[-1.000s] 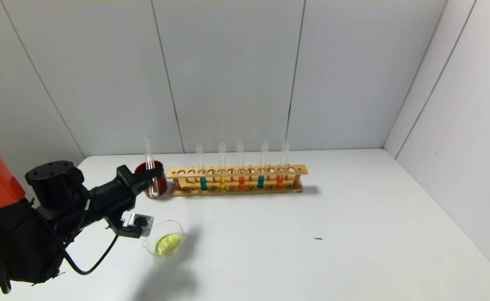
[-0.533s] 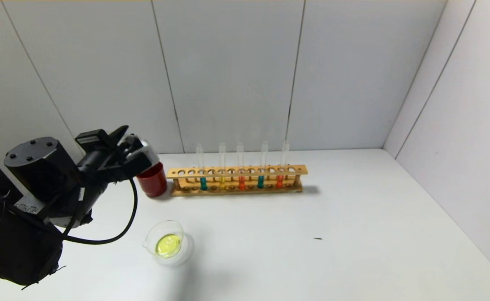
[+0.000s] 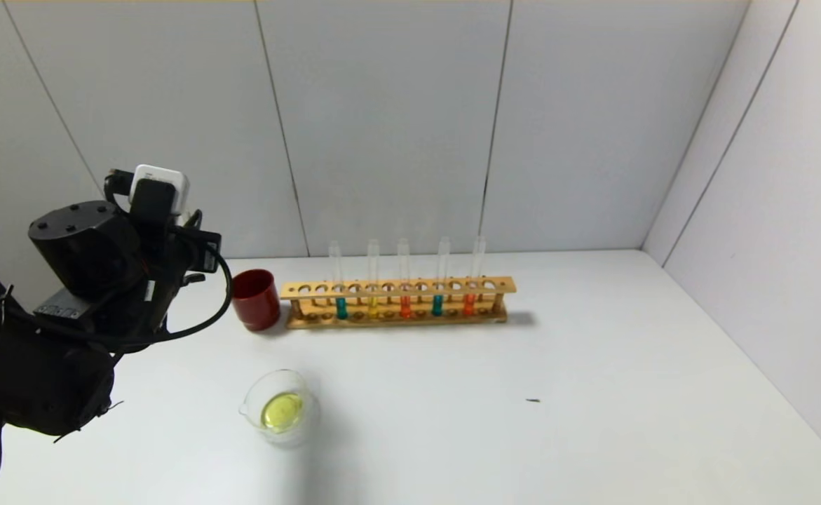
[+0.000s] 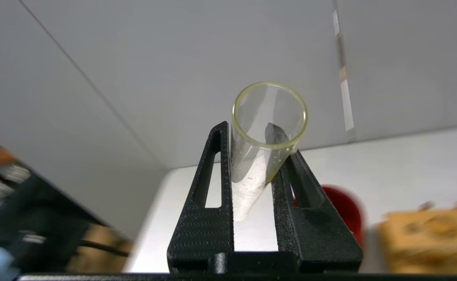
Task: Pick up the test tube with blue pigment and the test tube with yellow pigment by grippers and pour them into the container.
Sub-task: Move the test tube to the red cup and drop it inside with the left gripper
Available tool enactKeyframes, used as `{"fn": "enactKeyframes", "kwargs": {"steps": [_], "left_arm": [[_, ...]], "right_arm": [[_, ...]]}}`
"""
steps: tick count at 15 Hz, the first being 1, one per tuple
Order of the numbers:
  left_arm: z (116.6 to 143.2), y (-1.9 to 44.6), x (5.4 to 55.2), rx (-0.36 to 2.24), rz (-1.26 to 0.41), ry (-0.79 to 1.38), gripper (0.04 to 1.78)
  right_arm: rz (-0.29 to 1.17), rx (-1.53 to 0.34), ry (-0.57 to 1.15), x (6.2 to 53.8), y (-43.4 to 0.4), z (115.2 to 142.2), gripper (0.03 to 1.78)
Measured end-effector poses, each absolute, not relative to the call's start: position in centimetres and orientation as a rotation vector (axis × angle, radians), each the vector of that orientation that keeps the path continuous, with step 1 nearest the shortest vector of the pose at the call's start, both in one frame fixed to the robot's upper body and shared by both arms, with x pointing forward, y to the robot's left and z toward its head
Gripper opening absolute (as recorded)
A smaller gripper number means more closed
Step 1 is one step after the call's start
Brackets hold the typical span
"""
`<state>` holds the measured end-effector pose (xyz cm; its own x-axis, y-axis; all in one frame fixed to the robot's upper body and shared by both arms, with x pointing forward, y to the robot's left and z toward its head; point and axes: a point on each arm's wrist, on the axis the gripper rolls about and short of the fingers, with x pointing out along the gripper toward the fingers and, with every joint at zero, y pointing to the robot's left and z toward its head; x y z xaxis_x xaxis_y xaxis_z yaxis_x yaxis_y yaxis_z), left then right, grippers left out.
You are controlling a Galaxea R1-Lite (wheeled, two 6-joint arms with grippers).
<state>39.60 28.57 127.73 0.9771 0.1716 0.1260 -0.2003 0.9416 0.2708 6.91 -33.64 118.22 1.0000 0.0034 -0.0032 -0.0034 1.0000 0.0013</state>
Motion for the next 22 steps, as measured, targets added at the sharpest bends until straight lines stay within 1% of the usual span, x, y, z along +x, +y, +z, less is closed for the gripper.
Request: {"fn": "enactKeyframes", "kwargs": {"steps": [2,4,7,10,22], "left_arm": [[127.6,28.2,40.2,0.149,0.088,-0.105,0.33],[127.5,28.0,40.7,0.073,0.026,-0.068,0.33],[127.2,27.8,41.2,0.070,-0.023,-0.016,0.33],[126.6,27.7,42.3,0.072,-0.021,-0.006,0.33],[121.3,27.9,46.1,0.099,-0.005,0.127,0.33]], "right_arm": [[0.004,0.002,0.003,6.9,-33.6,118.2,1.75],[0.004,0.002,0.003,6.9,-33.6,118.2,1.75],[0.004,0.002,0.003,6.9,-33.6,118.2,1.75],[0.004,0.002,0.003,6.9,-33.6,118.2,1.75],[0.004,0.001,0.003,6.9,-33.6,118.2,1.75]]}}
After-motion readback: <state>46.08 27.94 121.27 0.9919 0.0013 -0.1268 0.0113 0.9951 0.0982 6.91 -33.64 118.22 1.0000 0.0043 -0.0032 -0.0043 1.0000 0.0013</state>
